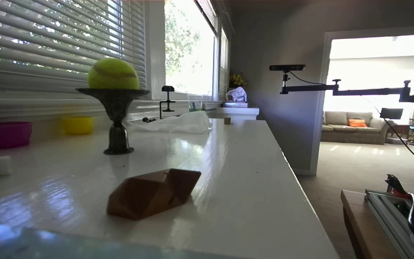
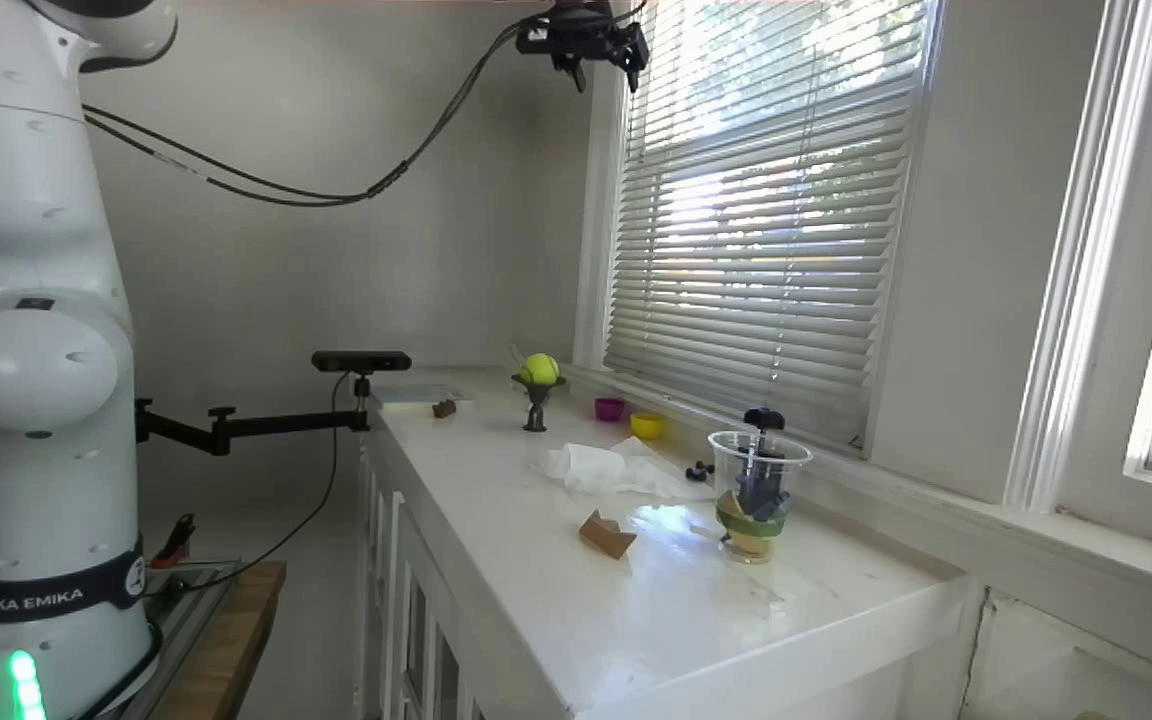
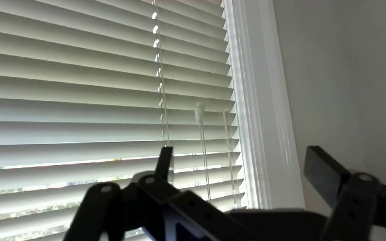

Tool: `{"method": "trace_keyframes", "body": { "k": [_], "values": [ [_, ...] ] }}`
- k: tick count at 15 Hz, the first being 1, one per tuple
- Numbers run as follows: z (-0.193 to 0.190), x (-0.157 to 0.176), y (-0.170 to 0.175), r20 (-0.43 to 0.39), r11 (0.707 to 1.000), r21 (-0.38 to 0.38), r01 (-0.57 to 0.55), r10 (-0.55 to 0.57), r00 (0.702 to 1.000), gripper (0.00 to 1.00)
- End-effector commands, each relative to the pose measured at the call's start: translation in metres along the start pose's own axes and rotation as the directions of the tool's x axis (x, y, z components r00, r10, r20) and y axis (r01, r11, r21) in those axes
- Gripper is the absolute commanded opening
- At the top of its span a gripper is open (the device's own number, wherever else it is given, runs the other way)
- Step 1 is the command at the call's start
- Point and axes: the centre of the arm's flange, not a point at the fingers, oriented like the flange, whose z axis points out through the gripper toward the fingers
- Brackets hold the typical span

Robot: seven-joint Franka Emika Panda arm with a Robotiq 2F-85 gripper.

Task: Open up the blinds

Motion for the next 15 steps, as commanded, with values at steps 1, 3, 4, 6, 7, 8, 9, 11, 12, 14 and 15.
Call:
{"method": "trace_keyframes", "body": {
  "k": [1,3,4,6,7,8,9,11,12,14,15],
  "values": [
    [0.017,0.023,0.018,0.009,0.999,0.003,-0.037,0.037,0.999,1.0],
    [0.028,0.024,0.024,0.017,0.999,0.004,-0.049,0.049,0.999,1.0],
    [0.033,0.024,0.026,0.02,0.999,0.006,-0.053,0.053,0.998,1.0],
    [0.044,0.026,0.027,0.027,0.998,0.022,-0.052,0.051,0.998,1.0],
    [0.051,0.027,0.027,0.026,0.998,0.03,-0.047,0.046,0.999,1.0],
    [0.054,0.03,0.026,0.021,0.998,0.04,-0.041,0.04,0.999,1.0],
    [0.061,0.032,0.025,0.012,0.999,0.043,-0.026,0.025,1.0,1.0],
    [0.069,0.041,0.022,-0.008,0.999,0.054,-0.005,0.005,1.0,1.0],
    [0.071,0.046,0.02,-0.011,0.998,0.056,0.004,-0.003,1.0,1.0],
    [0.08,0.051,0.016,-0.021,0.998,0.06,0.016,-0.015,1.0,1.0],
    [0.085,0.053,0.015,-0.029,0.998,0.067,0.018,-0.016,0.999,1.0]
  ]
}}
